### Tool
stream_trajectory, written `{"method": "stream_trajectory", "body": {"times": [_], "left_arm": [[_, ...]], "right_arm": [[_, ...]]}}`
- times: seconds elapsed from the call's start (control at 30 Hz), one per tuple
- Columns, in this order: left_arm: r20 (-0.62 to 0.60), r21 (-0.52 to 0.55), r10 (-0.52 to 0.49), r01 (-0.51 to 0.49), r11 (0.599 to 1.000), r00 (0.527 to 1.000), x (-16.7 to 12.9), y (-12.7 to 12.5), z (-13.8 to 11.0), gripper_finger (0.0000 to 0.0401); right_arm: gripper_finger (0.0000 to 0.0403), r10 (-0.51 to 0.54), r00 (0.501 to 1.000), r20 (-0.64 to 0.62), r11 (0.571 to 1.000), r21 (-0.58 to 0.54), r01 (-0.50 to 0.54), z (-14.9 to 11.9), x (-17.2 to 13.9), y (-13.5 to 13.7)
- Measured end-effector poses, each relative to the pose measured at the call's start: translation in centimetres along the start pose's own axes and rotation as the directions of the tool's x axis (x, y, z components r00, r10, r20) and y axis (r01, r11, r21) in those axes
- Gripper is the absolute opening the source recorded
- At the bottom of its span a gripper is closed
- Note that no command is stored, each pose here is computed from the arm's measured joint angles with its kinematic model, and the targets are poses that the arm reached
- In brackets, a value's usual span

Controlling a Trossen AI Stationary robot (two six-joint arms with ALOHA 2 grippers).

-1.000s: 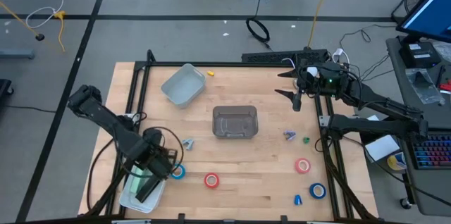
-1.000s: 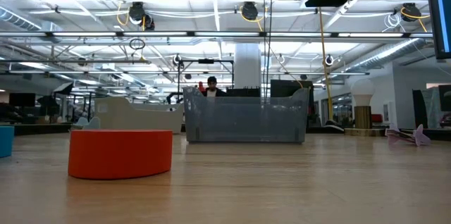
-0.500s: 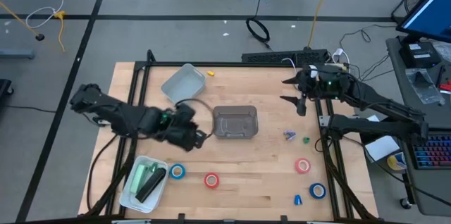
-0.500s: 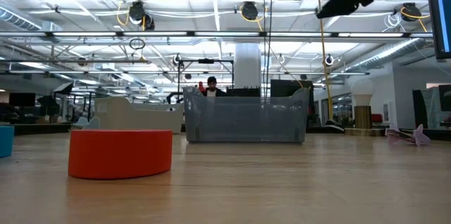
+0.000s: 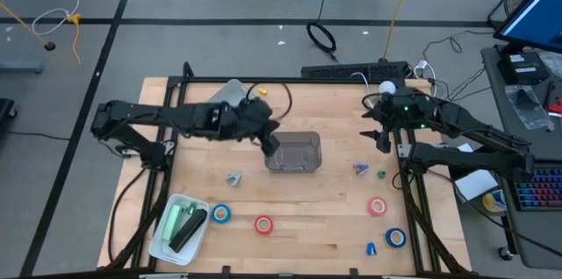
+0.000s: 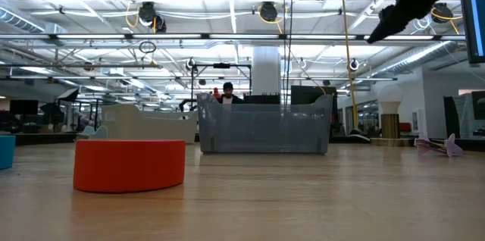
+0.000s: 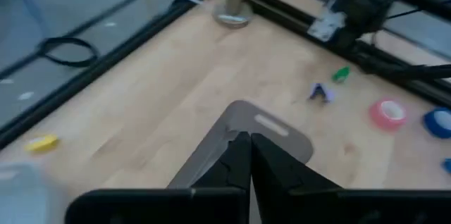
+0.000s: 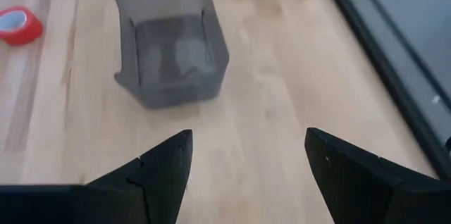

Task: Pick and place Stapler, Stapler remover, tape
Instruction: Put the green stapler into the white bin

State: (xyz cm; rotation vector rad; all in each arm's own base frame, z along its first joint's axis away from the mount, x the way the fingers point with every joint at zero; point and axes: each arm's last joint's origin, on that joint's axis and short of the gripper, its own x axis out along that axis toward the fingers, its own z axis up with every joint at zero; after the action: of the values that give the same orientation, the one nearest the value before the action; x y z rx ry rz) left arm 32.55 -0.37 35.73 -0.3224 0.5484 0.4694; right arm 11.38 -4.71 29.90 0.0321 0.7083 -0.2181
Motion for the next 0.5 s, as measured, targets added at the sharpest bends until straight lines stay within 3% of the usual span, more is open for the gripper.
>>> {"method": "stream_trajectory", "body": {"times": [0.3, 0.5], "left_arm": [[-0.022, -0.018, -0.157, 0.156, 0.988, 0.987, 3.5, 3.5, -0.4, 0.0018], [-0.062, -0.047, -0.173, 0.170, 0.984, 0.983, 5.1, 5.6, -1.4, 0.0018]], "right_arm": [[0.0267, 0.044, 0.971, -0.234, 0.997, 0.079, -0.027, -2.3, -0.3, 0.4], [0.0267, 0.094, 0.911, -0.400, 0.987, 0.159, -0.032, -3.6, -0.4, 0.7]]}}
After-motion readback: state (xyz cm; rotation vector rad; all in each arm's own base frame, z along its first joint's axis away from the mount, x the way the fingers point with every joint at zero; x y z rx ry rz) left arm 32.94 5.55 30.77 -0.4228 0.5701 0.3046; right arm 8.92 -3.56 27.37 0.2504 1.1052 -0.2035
